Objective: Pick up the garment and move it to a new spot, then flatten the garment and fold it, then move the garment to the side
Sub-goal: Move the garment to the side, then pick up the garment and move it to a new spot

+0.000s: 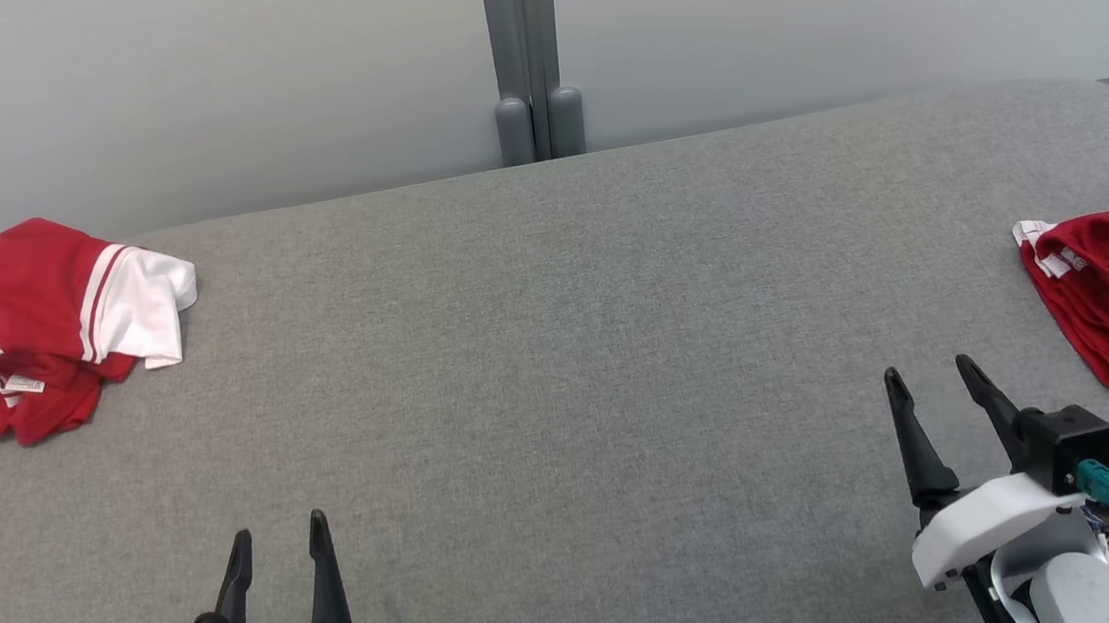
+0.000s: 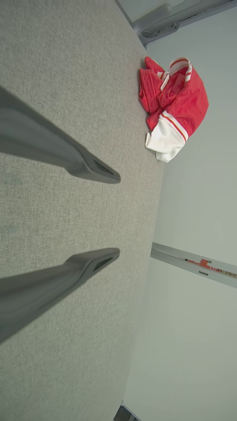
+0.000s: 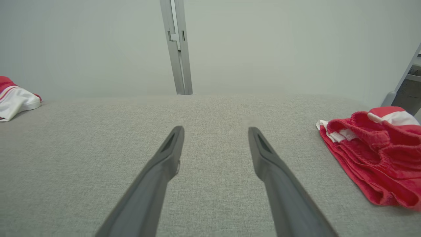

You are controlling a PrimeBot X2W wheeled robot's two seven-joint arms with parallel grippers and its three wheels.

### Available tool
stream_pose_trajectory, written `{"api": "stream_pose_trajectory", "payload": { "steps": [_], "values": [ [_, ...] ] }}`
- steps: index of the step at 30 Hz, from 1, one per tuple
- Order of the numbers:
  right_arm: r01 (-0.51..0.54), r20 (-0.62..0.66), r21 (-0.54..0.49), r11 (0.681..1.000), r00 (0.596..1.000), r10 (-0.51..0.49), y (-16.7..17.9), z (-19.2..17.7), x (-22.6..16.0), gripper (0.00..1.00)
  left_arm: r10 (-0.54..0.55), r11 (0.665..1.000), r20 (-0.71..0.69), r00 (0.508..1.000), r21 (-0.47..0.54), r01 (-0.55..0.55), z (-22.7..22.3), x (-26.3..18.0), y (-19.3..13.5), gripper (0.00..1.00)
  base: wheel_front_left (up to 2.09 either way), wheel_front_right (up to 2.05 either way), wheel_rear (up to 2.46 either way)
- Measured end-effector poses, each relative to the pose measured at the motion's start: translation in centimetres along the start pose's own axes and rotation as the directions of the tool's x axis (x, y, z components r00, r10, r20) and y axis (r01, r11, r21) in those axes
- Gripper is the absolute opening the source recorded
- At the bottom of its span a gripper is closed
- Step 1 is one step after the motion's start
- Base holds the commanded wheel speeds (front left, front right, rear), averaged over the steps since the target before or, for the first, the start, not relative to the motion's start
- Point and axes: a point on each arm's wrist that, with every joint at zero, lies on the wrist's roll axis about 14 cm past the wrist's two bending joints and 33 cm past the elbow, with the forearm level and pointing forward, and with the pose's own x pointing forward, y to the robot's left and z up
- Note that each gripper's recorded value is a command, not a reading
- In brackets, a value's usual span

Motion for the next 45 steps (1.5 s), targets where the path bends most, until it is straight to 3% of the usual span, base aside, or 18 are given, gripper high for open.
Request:
{"api": "stream_pose_trajectory", "payload": {
  "steps": [30, 37, 45],
  "values": [
    [-0.052, -0.025, 0.030, 0.998, 0.998, 0.052, 1.9, -1.0, -0.4, 1.00, 0.010, 1.000, -0.011, 1.000, -0.012, -0.010, -0.4, -0.9, -0.1, 1.00, 0.00, 0.00, 0.00],
    [-0.109, -0.029, 0.035, 0.993, 0.993, 0.110, 4.0, -1.2, 0.5, 1.00, 0.071, 0.997, 0.013, 0.997, 0.003, -0.071, 0.2, -2.2, 1.7, 1.00, 0.00, 0.00, 0.00],
    [-0.241, -0.037, 0.069, 0.968, 0.969, 0.244, 8.9, -1.7, 2.0, 1.00, 0.201, 0.979, 0.062, 0.978, 0.013, -0.202, 1.5, -5.2, 5.6, 1.00, 0.00, 0.00, 0.00]
  ]
}}
